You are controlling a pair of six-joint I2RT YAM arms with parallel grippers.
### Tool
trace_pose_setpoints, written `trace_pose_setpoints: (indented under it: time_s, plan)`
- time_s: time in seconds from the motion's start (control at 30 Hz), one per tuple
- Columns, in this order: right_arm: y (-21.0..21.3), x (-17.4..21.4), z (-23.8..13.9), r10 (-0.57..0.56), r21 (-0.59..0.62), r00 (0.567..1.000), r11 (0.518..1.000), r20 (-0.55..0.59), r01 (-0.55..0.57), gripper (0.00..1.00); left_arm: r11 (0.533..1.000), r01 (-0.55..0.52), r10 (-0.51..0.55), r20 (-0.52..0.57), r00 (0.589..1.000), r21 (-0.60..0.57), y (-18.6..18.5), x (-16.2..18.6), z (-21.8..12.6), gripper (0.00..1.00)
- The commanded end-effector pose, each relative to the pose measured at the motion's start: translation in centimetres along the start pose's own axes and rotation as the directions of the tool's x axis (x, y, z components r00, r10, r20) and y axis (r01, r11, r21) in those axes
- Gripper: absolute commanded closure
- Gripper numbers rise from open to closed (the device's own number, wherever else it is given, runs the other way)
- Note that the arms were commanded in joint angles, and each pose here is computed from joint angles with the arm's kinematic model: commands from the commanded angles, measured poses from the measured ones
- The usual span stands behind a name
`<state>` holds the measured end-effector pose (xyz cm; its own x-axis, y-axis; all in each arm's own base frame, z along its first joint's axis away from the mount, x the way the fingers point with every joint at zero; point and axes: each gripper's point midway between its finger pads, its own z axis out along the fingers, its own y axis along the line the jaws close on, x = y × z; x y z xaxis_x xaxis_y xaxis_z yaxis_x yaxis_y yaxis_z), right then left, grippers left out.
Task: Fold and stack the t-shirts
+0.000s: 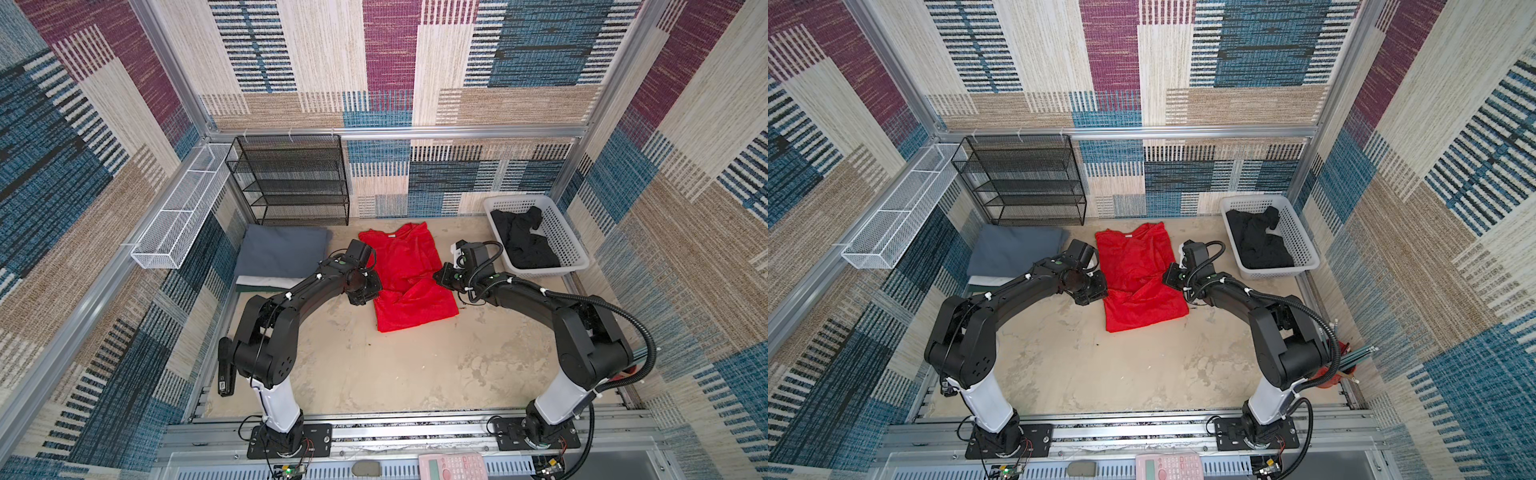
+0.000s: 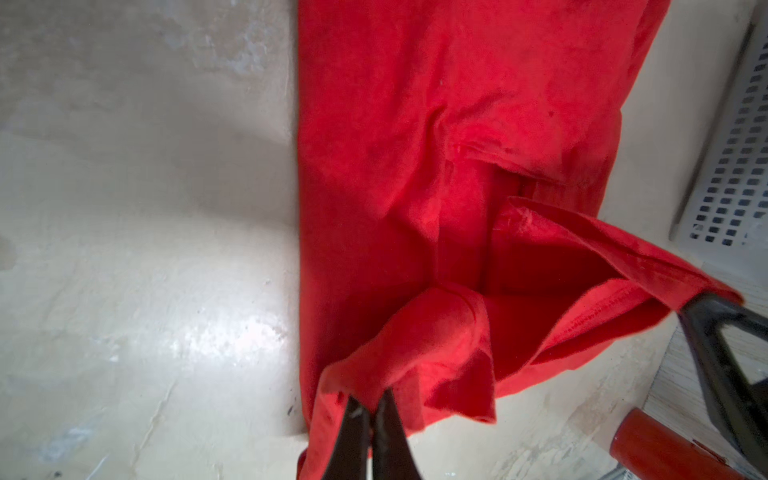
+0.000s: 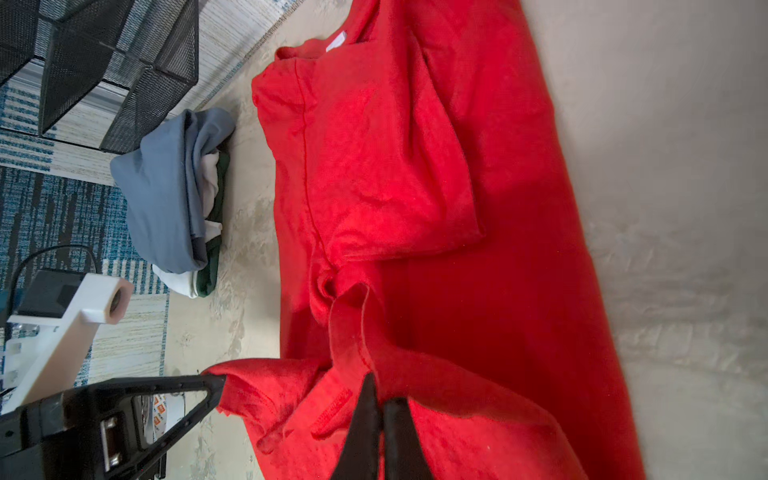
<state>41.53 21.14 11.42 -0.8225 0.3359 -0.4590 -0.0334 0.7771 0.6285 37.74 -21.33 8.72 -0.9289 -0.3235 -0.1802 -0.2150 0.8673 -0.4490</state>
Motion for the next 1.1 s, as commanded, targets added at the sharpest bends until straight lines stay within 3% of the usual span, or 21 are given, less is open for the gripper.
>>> trace_pose_setpoints:
  time_s: [0.0, 0.27, 0.33, 0.4, 0.43, 0.53, 0.57, 0.8, 1.07]
  plan:
    - [-0.1, -0.8, 0.3, -0.016, 0.012, 1.000, 1.000, 0.023, 0.016, 1.00, 0.999, -0.024, 0.025, -0.011, 1.000, 0.038, -0.7, -0.7, 0.4, 1.00]
    - [-1.0, -0.6, 1.6, -0.013, 0.037, 1.000, 0.999, -0.010, 0.013, 1.00, 0.998, -0.015, 0.018, -0.036, 0.999, 0.068, -1.0, -1.6, 1.4, 1.00]
    - [-0.9, -0.7, 1.8, -0.024, 0.034, 0.999, 0.999, -0.023, 0.024, 0.73, 0.996, -0.029, 0.032, -0.033, 0.999, 0.088, -1.5, -1.9, 1.2, 0.95]
    - [-0.7, -1.0, 1.6, -0.037, 0.038, 0.999, 0.999, -0.020, 0.037, 0.35, 0.995, -0.045, 0.045, -0.005, 0.999, 0.089, -1.9, -2.5, 0.6, 0.53]
    - [-0.6, -1.2, 1.4, -0.042, 0.038, 0.999, 0.998, -0.012, 0.043, 0.26, 0.994, -0.055, 0.054, 0.010, 0.998, 0.090, -2.0, -2.7, 0.2, 0.35]
    - [-0.1, -2.0, 0.4, -0.064, 0.044, 0.998, 0.997, 0.017, 0.064, 0.05, 0.992, -0.098, 0.093, 0.061, 0.994, 0.074, -2.2, -3.4, -1.3, 0.07]
    - [-0.1, -2.1, 0.1, -0.072, 0.048, 0.997, 0.996, 0.023, 0.071, 0.01, 0.992, -0.108, 0.103, 0.078, 0.992, 0.062, -2.1, -3.6, -1.8, 0.03]
    - [-0.1, -2.6, -2.3, -0.105, 0.091, 0.992, 0.991, 0.062, 0.099, 0.01, 0.987, -0.163, 0.160, 0.136, 0.978, 0.008, -1.5, -3.9, -4.5, 0.01]
    - [-1.9, 0.4, -4.2, -0.084, 0.112, 0.996, 0.990, 0.028, 0.080, 0.01, 0.983, -0.181, 0.176, 0.179, 0.968, 0.012, 0.0, -1.8, -6.8, 0.02]
